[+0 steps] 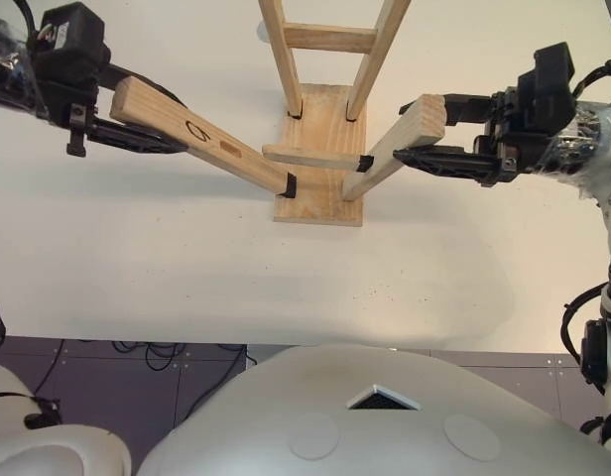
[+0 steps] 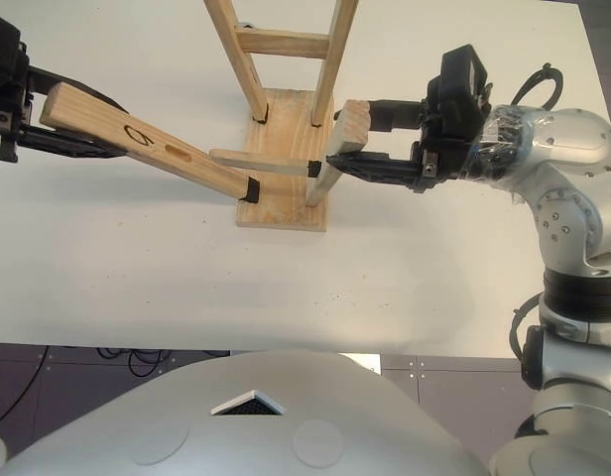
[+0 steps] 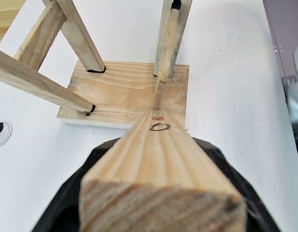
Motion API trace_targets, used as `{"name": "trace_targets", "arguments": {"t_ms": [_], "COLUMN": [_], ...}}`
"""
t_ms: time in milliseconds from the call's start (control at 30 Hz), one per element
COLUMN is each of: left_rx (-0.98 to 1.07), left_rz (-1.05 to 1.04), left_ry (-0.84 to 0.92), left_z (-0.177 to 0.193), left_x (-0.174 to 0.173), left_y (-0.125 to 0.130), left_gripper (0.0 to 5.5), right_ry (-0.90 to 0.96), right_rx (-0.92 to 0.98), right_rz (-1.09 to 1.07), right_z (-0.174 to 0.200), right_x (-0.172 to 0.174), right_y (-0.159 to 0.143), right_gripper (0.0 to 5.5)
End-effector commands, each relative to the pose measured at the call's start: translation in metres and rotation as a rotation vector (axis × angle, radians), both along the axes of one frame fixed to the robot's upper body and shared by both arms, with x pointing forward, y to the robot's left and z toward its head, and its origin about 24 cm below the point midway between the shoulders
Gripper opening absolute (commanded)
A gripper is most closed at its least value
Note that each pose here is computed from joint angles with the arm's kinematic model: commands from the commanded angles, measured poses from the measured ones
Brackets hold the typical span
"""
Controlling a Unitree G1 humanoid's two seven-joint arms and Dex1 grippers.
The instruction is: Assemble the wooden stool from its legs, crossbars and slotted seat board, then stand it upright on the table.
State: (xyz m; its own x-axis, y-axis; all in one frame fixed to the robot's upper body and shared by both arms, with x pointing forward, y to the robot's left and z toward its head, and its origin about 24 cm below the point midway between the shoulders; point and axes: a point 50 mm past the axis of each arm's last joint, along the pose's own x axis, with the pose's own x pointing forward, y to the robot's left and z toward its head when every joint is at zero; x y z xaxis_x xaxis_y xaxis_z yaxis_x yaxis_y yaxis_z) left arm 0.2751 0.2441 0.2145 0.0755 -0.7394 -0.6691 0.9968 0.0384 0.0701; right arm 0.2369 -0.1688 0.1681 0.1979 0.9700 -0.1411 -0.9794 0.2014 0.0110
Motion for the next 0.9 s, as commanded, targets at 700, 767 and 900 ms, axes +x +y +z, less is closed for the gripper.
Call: {"name": "trace_targets", "arguments": {"t_ms": [700, 767, 900], "left_rx": [0.143, 0.138, 0.139], "left_rz": [-0.228, -0.246, -0.266], "left_ry": [-0.030, -0.017, -0.002], "left_z": [0.018, 0.015, 0.011], "left_x": [0.010, 0.008, 0.005], "left_y": [-0.054, -0.059, -0.070], "left_gripper": [2.01, 2.01, 2.01], "right_ry": [0.126, 0.125, 0.124], "right_rx": [0.020, 0.022, 0.024], "right_rz": [0.020, 0.022, 0.031], "right_z": [-0.037, -0.037, -0.037], "right_x": [-0.014, -0.013, -0.014], "right_y": [0.023, 0.024, 0.026], "right_gripper": [2.12, 2.12, 2.12]}}
